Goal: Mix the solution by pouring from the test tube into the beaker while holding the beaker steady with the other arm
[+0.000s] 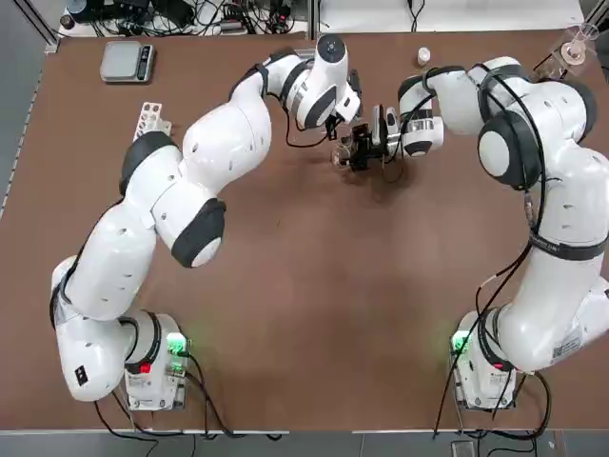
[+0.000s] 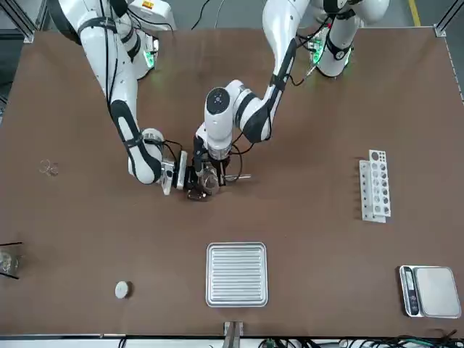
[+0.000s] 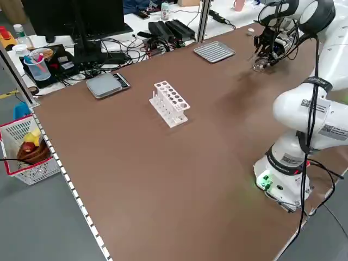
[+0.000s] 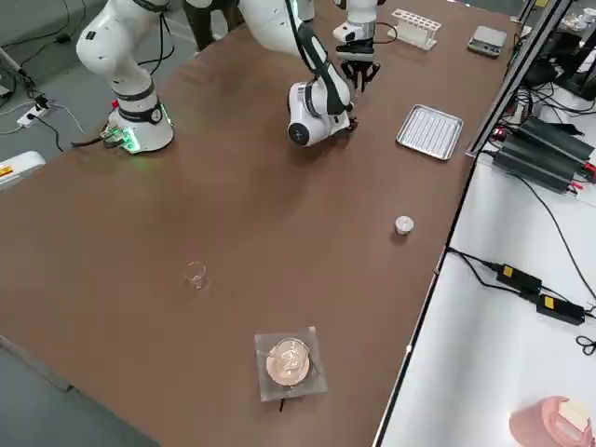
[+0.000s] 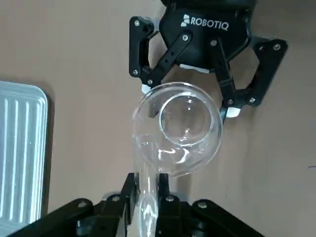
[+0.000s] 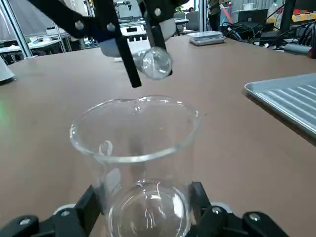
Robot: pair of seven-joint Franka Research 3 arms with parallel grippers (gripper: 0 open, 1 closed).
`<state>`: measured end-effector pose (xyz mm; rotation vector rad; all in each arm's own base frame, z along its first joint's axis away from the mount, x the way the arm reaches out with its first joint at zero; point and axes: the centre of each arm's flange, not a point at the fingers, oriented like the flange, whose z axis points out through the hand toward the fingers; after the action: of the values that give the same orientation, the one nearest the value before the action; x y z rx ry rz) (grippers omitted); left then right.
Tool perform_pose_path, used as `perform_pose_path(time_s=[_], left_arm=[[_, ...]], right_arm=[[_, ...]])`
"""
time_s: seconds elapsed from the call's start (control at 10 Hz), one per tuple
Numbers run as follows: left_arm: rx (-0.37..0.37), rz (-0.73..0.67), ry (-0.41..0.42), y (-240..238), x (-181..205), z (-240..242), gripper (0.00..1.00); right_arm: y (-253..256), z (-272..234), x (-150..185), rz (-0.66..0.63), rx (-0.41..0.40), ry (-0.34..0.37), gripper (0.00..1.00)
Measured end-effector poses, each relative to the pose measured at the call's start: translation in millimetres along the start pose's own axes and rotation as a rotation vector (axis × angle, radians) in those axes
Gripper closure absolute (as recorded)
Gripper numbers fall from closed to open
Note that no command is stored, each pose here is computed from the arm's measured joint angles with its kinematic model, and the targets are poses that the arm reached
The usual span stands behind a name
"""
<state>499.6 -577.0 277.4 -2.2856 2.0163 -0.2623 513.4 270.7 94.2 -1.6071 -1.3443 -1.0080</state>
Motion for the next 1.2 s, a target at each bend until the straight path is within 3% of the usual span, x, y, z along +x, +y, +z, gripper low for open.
perform_pose_path(time_s=[0.5, 1.2], left_arm=[[0.071, 0.075, -0.054, 0, 0, 0, 0.78], [0.109, 0.173, -0.107, 30, 16, 0, 0.78]], right_arm=[[0, 0, 0, 0.000, 0.000, 0.000, 0.22], [0, 0, 0, 0.000, 0.000, 0.000, 0.22]])
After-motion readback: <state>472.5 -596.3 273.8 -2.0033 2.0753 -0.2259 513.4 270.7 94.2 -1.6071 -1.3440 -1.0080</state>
